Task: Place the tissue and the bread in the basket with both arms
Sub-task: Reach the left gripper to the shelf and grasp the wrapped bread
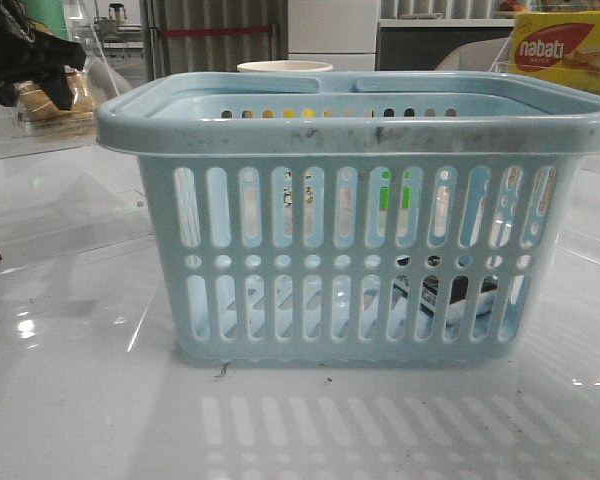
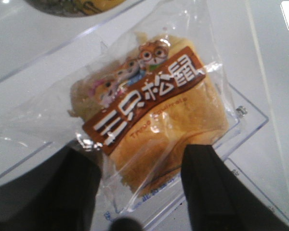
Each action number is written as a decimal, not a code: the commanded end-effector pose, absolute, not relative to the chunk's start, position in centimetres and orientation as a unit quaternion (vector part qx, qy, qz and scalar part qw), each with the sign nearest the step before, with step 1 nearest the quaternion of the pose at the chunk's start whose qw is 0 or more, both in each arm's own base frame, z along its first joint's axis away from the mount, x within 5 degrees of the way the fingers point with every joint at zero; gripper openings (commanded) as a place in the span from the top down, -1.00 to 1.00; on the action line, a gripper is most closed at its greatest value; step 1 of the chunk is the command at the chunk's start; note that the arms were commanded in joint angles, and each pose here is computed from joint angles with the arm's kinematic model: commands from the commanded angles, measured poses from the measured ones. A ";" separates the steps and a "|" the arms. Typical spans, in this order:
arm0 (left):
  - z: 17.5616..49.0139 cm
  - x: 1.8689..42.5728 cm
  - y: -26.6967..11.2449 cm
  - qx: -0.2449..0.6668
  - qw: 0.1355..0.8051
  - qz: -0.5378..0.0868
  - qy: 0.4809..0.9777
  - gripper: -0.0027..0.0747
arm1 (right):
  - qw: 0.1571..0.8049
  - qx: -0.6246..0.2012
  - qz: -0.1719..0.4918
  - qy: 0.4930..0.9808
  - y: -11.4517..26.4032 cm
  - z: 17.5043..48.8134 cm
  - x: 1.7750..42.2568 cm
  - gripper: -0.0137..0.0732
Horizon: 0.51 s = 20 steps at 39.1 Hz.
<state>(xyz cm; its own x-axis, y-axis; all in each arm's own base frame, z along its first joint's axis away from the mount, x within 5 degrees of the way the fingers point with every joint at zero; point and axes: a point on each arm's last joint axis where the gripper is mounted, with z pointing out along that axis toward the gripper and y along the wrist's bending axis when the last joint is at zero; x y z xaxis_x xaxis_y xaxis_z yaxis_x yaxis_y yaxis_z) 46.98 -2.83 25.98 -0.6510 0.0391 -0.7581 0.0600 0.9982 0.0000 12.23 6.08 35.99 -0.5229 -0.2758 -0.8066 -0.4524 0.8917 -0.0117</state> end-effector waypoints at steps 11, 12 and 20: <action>30.0 46.9 -2.7 0.025 0.487 -0.014 0.873 0.42 | 0.483 -0.209 0.106 0.844 6.1 37.4 12.4 -0.52; 30.0 46.9 -2.7 0.025 0.486 -0.014 0.873 0.45 | 0.483 -0.209 0.106 0.844 6.1 37.4 12.4 -0.52; 30.3 46.7 -2.7 0.025 0.488 -0.014 0.872 0.62 | 0.483 -0.209 0.106 0.844 6.1 37.4 12.4 -0.52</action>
